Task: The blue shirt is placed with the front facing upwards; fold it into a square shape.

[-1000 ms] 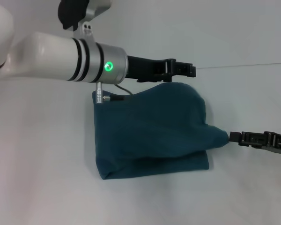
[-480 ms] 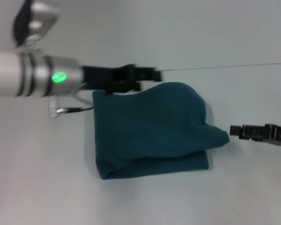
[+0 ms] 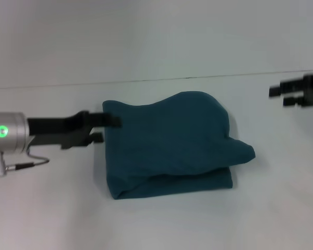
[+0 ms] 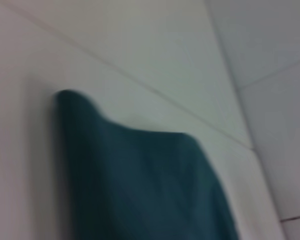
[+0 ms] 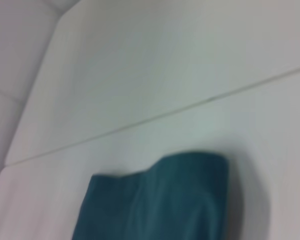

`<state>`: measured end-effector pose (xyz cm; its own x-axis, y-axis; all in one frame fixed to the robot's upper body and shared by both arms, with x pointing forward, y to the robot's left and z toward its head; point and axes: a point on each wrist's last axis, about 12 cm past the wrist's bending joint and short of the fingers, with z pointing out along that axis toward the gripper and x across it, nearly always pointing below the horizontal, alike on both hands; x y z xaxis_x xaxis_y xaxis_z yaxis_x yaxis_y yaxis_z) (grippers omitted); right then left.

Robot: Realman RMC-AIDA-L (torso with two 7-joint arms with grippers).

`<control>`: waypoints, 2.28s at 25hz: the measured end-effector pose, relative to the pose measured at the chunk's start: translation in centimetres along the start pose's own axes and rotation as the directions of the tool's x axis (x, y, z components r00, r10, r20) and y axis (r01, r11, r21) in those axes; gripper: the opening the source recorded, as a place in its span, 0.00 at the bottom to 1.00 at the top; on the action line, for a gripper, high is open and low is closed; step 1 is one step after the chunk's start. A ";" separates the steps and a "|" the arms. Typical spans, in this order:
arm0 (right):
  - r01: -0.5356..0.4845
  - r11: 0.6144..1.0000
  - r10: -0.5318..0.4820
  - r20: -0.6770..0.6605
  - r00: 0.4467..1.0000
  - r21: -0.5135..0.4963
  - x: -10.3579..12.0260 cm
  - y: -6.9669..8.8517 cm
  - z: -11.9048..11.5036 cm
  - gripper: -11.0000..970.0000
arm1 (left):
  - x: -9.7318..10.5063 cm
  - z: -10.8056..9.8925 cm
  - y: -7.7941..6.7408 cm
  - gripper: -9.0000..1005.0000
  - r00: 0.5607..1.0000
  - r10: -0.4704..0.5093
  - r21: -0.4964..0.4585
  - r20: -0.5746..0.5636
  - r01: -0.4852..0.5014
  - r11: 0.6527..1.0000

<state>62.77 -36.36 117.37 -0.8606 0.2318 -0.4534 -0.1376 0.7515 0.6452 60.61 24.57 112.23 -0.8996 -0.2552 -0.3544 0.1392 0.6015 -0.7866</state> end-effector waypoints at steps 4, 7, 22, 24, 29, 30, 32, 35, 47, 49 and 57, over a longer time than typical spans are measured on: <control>-0.023 0.991 0.019 0.036 0.999 0.129 -2.3 0.7 -0.2 0.68 | 0.6 0.1 1.7 0.75 0.999 -0.035 -0.068 0.011 0.035 0.997; -0.034 0.989 0.029 0.038 0.999 0.145 -2.8 1.0 -0.4 0.68 | 0.9 0.5 2.2 0.75 0.999 -0.037 -0.085 0.012 0.038 0.996; -0.066 0.988 0.062 0.033 0.997 0.136 -2.5 0.6 -1.9 0.68 | 0.8 4.1 1.9 0.75 0.999 0.028 -0.196 -0.037 -0.035 0.980; -0.064 0.988 0.060 0.031 0.998 0.138 -2.5 0.5 -1.9 0.68 | 0.9 4.6 1.6 0.75 0.998 0.034 -0.194 -0.053 -0.044 0.980; -0.053 0.989 0.050 0.026 0.998 0.140 -2.4 0.5 -1.9 0.68 | 1.4 6.1 0.5 0.75 0.992 0.065 -0.185 -0.109 -0.085 0.979; -0.049 0.989 0.046 0.025 0.999 0.139 -2.5 0.6 -1.9 0.68 | 1.4 6.4 0.2 0.75 0.991 0.071 -0.183 -0.117 -0.092 0.979; -0.046 0.989 0.043 0.024 0.999 0.138 -2.4 0.6 -1.8 0.68 | 1.4 6.6 0.0 0.75 0.989 0.077 -0.179 -0.123 -0.098 0.979; -0.047 0.990 0.044 0.024 0.999 0.134 -2.3 0.5 -1.9 0.68 | 1.3 6.5 -0.4 0.73 0.990 0.088 -0.163 -0.113 -0.106 0.981; -0.044 0.991 0.041 0.022 0.999 0.127 -2.3 0.5 -1.9 0.68 | 1.6 6.4 -0.9 0.46 0.986 0.087 -0.124 -0.141 -0.105 0.987; -0.044 0.991 0.042 0.022 0.999 0.127 -2.3 0.5 -1.9 0.68 | 1.9 6.2 -1.3 0.37 0.984 0.083 -0.090 -0.157 -0.098 0.991; -0.045 0.991 0.042 0.024 0.999 0.129 -2.3 0.5 -1.9 0.68 | 3.2 5.3 -1.4 0.07 0.975 0.069 -0.031 -0.212 -0.078 0.996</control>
<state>63.69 -37.74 119.89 -0.8534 0.2783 -0.4407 -0.0342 0.8139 0.5800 59.74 18.87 109.47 -0.9550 -0.0467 -0.2930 0.1958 0.6428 -0.7406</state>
